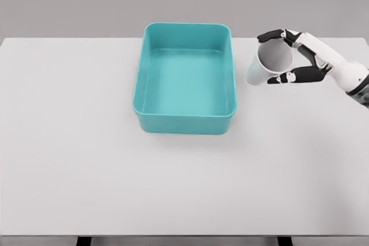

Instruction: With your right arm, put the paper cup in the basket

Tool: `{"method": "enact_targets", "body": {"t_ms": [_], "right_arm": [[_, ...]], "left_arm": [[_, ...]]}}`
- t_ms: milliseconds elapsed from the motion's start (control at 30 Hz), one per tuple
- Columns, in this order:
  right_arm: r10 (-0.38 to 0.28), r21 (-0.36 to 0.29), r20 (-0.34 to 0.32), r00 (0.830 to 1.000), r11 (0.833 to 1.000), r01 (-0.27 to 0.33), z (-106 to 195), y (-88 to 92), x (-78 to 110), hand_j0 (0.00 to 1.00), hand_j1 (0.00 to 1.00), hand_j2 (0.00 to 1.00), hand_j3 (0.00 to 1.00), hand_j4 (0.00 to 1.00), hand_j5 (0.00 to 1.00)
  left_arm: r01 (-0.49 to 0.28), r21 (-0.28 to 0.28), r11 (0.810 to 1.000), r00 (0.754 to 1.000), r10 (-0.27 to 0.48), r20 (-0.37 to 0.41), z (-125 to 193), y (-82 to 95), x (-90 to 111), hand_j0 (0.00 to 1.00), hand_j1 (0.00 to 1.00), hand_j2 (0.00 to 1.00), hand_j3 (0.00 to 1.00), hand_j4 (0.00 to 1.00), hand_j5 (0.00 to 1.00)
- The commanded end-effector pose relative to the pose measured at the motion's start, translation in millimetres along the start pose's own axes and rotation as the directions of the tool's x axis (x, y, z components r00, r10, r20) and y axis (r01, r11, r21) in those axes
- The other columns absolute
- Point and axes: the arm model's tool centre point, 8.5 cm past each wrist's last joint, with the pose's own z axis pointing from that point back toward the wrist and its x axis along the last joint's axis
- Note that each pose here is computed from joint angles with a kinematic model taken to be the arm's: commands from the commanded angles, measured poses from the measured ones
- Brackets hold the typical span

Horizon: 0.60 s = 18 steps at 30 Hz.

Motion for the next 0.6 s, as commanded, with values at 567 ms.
{"method": "enact_targets", "body": {"t_ms": [567], "right_arm": [[0.074, 0.046, 0.144, 0.987, 0.996, -0.081, -73.5, 29.0, 33.5, 0.68, 0.68, 0.68, 0.68, 0.68, 0.68]], "left_arm": [[-0.001, 0.0, 1.0, 1.0, 0.001, 0.001, 0.0, 0.0, 0.2, 1.0, 1.0, 1.0, 1.0, 1.0, 1.0]]}}
